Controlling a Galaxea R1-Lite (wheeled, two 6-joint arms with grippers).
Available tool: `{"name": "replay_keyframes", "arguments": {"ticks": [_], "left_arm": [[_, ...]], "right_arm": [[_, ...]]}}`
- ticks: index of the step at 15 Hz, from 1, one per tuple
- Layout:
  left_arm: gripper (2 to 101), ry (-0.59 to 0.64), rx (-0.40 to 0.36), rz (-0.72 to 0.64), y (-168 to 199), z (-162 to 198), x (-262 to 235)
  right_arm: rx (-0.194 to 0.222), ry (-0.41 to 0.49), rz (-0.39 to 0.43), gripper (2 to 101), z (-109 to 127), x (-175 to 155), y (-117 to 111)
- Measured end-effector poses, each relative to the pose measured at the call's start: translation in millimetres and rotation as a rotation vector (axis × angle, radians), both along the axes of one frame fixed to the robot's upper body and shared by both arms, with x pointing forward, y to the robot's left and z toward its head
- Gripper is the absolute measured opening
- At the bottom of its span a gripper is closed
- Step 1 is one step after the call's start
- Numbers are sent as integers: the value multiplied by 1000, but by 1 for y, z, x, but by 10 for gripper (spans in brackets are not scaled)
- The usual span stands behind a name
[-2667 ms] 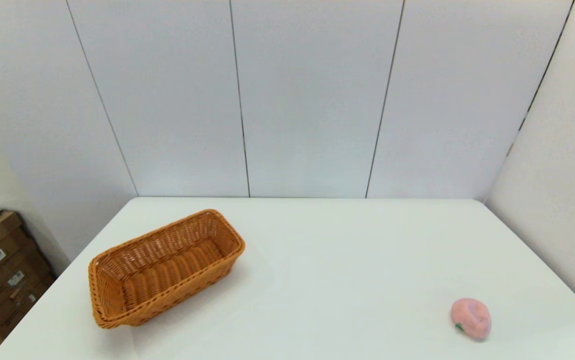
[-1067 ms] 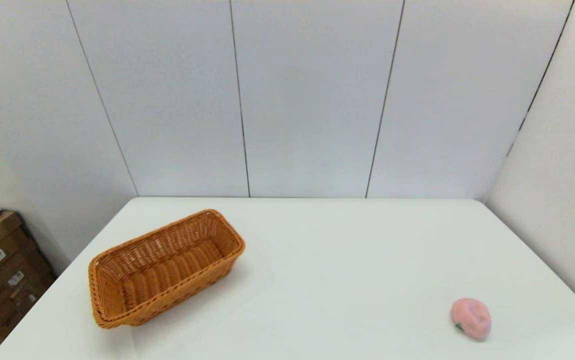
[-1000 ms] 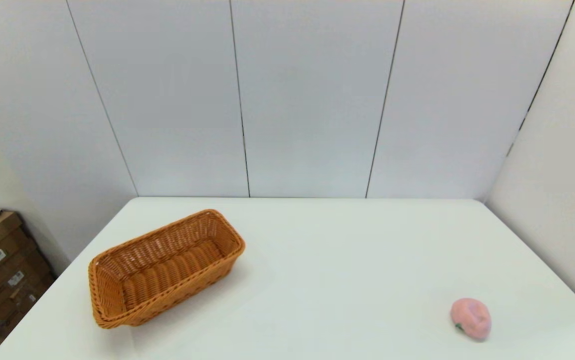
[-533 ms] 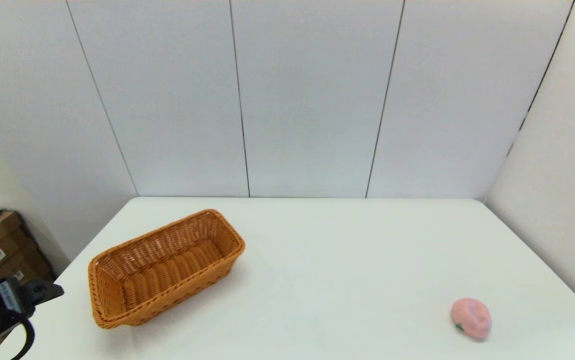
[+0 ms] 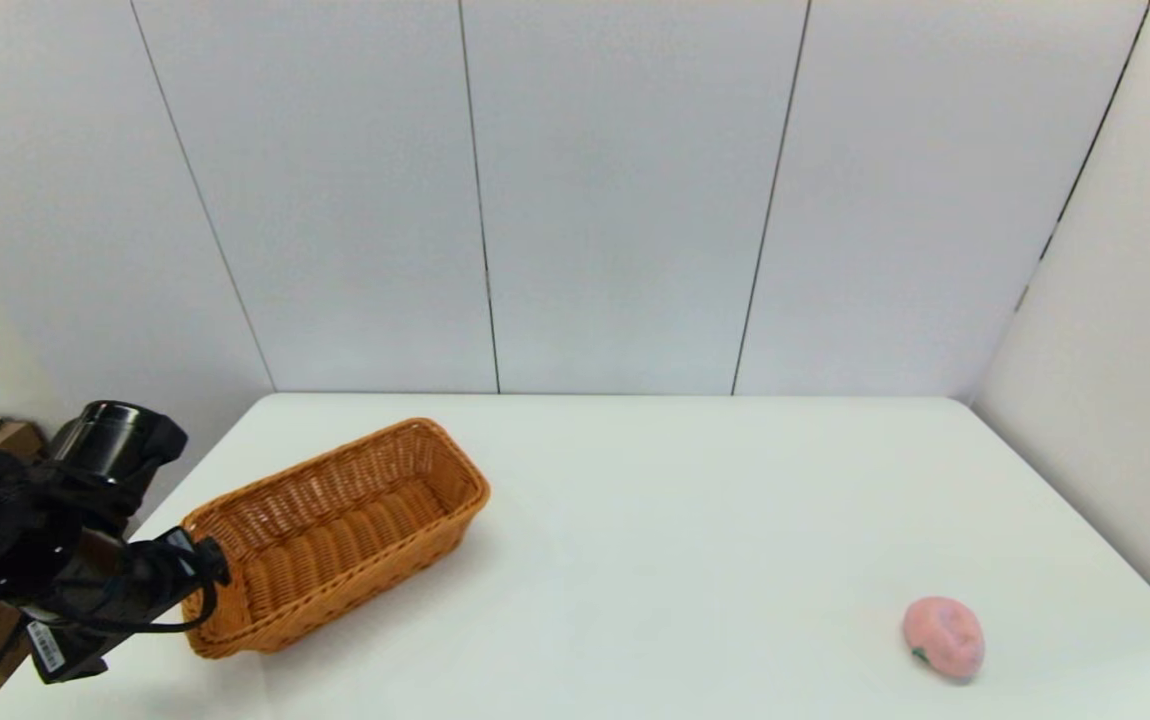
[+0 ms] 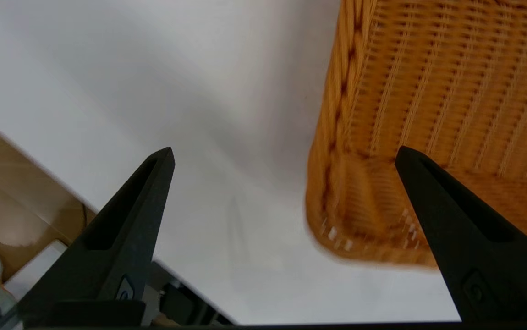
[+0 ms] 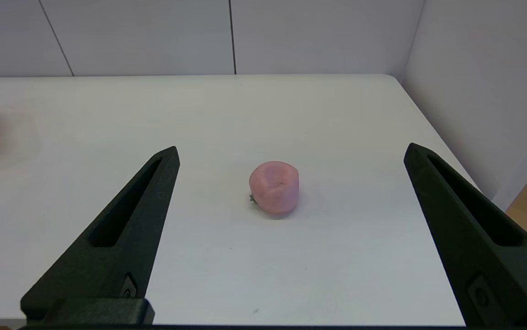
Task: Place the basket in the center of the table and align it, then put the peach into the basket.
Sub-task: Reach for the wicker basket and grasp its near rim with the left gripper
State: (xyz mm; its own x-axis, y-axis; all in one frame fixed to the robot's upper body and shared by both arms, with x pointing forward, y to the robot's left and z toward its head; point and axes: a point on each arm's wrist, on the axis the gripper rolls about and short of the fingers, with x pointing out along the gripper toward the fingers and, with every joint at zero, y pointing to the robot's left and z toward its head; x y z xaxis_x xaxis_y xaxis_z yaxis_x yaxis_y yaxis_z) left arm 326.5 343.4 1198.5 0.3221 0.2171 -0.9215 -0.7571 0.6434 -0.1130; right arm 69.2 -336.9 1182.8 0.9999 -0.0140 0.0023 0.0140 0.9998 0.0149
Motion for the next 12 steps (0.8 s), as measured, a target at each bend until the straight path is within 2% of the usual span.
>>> {"name": "replay_keyframes", "arguments": {"ticks": [5, 8, 12], "left_arm": [[978, 57, -74, 26, 24, -23, 35], [978, 64, -157, 31, 39, -32, 44], [978, 45, -158, 33, 43, -39, 52]], "right_arm": [[0, 0, 0, 973, 0, 0, 0], [0, 0, 0, 973, 0, 0, 0], [-1, 0, 0, 973, 0, 0, 0]]}}
